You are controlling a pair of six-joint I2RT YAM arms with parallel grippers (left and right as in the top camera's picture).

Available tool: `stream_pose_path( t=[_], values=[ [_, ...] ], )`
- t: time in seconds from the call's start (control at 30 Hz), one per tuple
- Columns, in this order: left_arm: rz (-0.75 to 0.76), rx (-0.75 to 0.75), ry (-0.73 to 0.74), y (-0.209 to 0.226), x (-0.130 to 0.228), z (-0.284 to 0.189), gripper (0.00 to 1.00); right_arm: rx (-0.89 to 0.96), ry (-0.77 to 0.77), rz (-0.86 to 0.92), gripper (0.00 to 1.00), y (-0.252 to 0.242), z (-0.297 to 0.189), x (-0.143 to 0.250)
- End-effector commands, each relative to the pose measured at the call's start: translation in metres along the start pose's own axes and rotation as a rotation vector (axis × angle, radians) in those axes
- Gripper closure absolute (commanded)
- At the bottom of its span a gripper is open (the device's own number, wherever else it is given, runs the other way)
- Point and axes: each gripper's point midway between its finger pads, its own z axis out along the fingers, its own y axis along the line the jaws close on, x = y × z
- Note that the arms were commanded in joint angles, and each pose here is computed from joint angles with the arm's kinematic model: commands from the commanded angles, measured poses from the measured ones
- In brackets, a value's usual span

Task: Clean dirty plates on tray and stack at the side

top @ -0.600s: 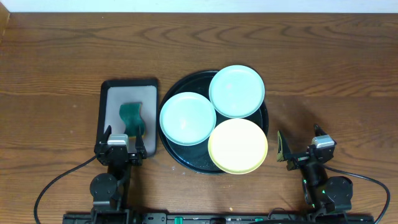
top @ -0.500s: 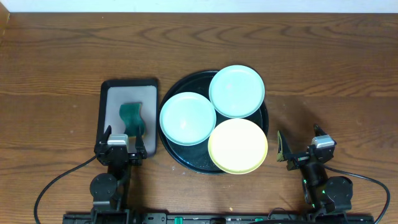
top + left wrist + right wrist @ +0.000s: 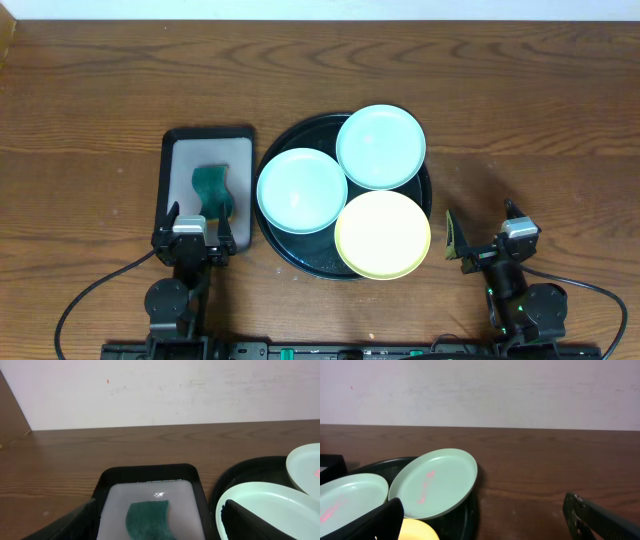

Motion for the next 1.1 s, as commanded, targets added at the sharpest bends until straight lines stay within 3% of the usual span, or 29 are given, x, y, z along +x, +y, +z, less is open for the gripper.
stream_pose_path(
  t=[0.0,1.07],
  values=[
    [0.013,0.008,0.048,-0.0017,0.0137,0.0,0.22,-0.006,0.002,0.012,0.01,0.0016,0.0001,0.0015],
    [-0.005,0.004,0.048,-0.0011,0.0139,0.0,0.22,0.023,-0.011,-0.007,0.01,-0.0034,0.0001,-0.0017]
  ],
)
